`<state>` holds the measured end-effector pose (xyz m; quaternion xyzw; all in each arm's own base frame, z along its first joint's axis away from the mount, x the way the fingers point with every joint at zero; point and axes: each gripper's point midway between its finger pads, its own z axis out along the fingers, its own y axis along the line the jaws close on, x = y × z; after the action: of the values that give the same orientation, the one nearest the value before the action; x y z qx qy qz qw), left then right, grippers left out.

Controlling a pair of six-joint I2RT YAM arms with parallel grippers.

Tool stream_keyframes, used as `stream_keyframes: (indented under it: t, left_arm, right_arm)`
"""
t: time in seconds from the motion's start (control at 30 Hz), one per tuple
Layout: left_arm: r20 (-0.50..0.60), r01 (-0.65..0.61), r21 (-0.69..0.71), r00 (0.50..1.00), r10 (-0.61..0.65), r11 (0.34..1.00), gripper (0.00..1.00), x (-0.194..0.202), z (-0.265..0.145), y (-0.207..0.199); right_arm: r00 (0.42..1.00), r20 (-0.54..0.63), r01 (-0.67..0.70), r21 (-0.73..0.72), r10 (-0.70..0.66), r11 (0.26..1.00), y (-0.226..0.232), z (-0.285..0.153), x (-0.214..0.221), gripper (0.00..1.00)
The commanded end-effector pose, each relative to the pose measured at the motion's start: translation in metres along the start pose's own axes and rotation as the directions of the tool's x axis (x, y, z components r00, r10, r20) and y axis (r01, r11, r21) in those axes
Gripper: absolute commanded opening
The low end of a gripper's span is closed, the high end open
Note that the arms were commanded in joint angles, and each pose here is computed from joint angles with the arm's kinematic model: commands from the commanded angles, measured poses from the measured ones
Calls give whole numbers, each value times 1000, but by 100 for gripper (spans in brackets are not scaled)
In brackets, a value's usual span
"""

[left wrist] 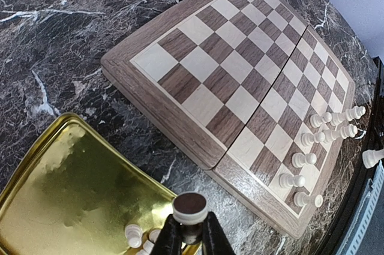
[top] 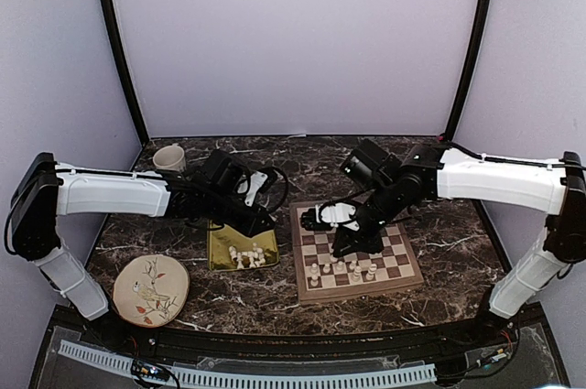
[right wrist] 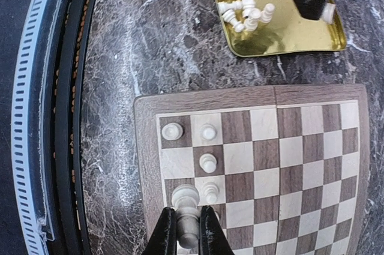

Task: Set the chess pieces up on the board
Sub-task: Place the bishop on c1.

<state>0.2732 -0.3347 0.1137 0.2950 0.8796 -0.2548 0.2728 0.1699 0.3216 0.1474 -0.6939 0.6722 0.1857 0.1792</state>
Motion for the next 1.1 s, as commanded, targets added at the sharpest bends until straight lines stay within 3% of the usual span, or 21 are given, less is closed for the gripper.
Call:
stream_keyframes:
  t: [0.0,0.67,1.07]
  left_arm:
    - [34,8,0,999,-8,1000,3,-5,-12,0]
    - [11,10,-3,1000,-10,1000,3,2,-8,2]
    - [6,9,3,1000,-9,1000,4,3,-6,2]
  right_arm:
    - [995,-84,43,-49,-47,998,14,19,14,0]
    - [971,-233,35,-106,-59,994,26,58,45,0]
    - [961,-271,45,-46,-56,998,16,66,54,0]
